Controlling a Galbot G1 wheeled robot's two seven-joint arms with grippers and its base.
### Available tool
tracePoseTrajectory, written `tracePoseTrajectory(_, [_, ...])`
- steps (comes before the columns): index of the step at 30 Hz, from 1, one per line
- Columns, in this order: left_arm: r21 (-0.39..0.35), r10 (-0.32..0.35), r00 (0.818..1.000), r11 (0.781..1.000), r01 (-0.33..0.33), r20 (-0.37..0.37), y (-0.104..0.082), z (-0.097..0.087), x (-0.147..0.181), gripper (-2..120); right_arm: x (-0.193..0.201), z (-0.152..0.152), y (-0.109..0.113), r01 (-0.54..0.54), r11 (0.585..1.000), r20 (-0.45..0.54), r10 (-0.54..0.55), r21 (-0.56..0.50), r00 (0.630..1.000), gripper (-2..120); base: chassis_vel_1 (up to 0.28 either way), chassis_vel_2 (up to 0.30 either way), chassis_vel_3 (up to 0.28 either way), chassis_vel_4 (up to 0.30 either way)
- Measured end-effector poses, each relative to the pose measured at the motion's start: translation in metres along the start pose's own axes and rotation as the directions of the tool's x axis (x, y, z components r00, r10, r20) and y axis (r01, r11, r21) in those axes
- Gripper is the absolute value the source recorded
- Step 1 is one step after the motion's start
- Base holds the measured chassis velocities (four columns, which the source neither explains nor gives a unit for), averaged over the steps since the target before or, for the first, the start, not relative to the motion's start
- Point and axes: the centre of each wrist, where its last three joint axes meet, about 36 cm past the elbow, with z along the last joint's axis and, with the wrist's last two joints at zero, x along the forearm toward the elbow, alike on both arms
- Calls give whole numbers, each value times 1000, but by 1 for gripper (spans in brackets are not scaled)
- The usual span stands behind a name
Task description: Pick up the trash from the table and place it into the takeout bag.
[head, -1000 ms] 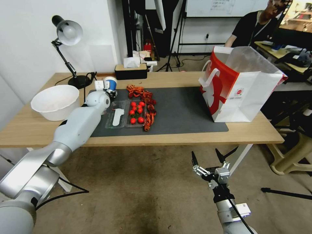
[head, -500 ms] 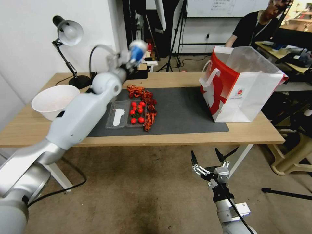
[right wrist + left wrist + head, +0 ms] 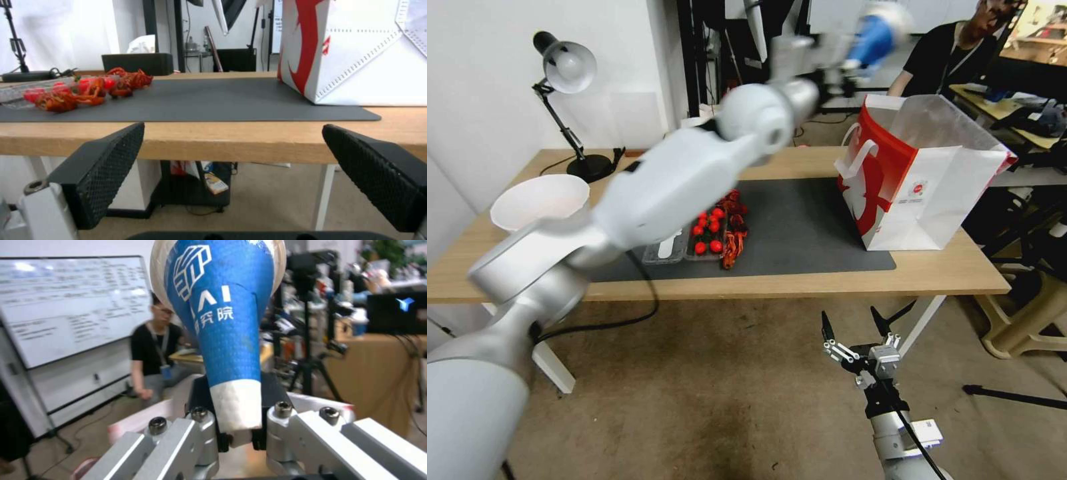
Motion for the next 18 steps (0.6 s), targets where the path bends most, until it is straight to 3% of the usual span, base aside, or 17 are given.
tracePoseTrajectory(3, [-26, 21, 999, 999, -22, -43, -25, 11, -31, 7, 2, 3, -2, -8, 1000, 1, 8, -1, 1000, 100, 0, 0, 0, 0])
tracePoseTrajectory(12, [-42, 18, 998, 999, -20, -59, -33, 17, -42, 7, 2, 3, -2, -10, 1000, 5, 10, -3, 1000, 100, 0, 0, 0, 0])
tracePoseTrajectory(18, [-60, 8, 997, 998, -12, -74, -35, 23, -49, 24, 3, 4, -1, -11, 1000, 5, 11, -5, 1000, 100, 0, 0, 0, 0])
